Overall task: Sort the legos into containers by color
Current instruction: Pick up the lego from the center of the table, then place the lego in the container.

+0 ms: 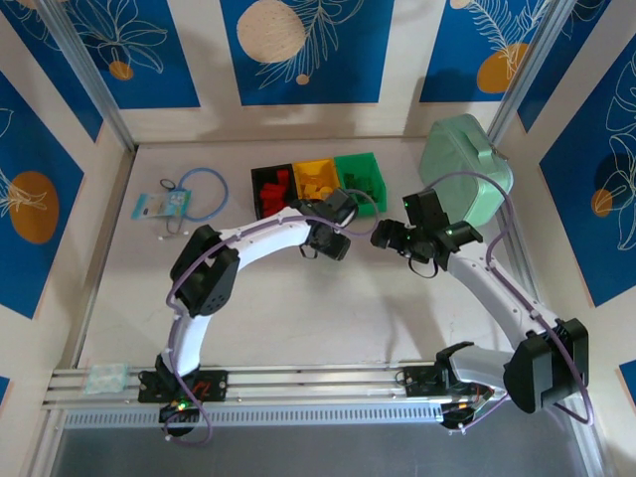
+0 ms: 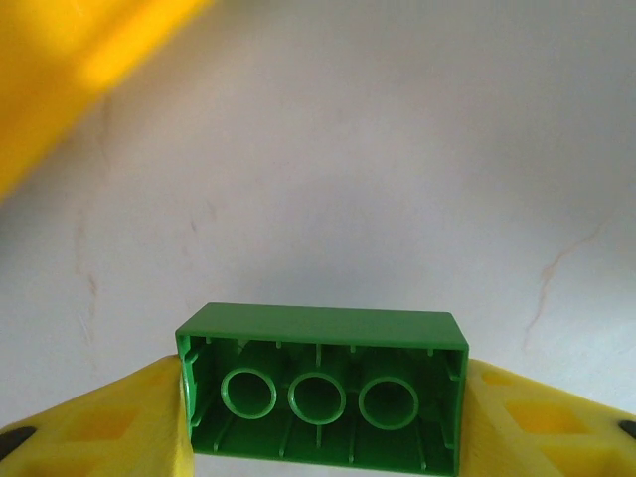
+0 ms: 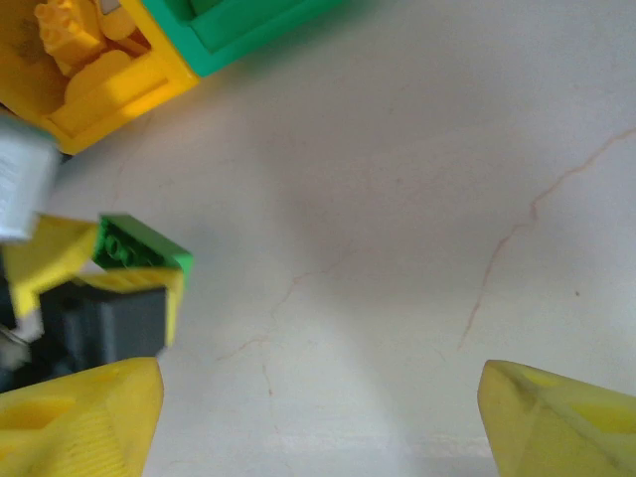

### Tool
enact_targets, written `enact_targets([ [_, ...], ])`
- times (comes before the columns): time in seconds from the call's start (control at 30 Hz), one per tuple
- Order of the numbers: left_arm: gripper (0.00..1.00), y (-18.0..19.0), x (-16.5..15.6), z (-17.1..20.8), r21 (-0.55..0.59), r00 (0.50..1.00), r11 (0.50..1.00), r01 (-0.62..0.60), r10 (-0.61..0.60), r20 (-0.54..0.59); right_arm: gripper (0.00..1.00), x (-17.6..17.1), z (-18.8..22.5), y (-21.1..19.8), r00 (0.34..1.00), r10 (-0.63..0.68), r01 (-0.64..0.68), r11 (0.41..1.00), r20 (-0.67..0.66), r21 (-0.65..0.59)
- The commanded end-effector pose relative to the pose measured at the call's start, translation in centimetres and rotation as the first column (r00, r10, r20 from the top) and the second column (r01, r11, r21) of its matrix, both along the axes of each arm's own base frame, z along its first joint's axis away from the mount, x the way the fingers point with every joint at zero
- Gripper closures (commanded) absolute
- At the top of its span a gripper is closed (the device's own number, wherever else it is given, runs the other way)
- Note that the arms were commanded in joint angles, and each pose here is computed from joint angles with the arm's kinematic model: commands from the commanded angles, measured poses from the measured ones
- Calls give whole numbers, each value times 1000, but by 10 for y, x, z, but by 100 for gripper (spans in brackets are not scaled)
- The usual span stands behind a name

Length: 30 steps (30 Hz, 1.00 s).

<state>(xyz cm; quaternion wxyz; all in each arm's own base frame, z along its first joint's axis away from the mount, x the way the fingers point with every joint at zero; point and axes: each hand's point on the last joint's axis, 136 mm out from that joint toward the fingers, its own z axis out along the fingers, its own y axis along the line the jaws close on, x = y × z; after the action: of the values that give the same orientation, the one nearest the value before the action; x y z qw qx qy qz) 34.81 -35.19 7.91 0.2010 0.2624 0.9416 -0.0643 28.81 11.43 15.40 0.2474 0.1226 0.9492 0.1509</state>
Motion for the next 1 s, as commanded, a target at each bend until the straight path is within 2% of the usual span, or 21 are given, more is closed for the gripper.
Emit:
enact_targets([
  [0.0,44,-18,32,56,-173,995,984,-30,47,91,17,-10,-1,-15,998,-70,70,997,2,-20],
  [0.2,44,-36,72,89,-328,987,944,-44,91,130,16,-29,-5,-53,977,-213,215,974,33,-72],
  [0.4,43,-65,110,112,-440,979,898,31,61,193,16,-38,-12,-57,978,-206,207,977,12,-47],
  [0.6,43,-79,148,108,-476,976,878,47,61,210,16,-42,-12,-51,984,-177,177,984,2,-18],
  [0.87,41,-84,172,100,-516,968,856,38,95,230,16,-51,-11,-50,987,-158,158,987,12,-2],
  [0.97,29,-86,175,96,-513,969,857,54,80,235,16,-53,-10,-48,988,-151,151,988,11,9],
])
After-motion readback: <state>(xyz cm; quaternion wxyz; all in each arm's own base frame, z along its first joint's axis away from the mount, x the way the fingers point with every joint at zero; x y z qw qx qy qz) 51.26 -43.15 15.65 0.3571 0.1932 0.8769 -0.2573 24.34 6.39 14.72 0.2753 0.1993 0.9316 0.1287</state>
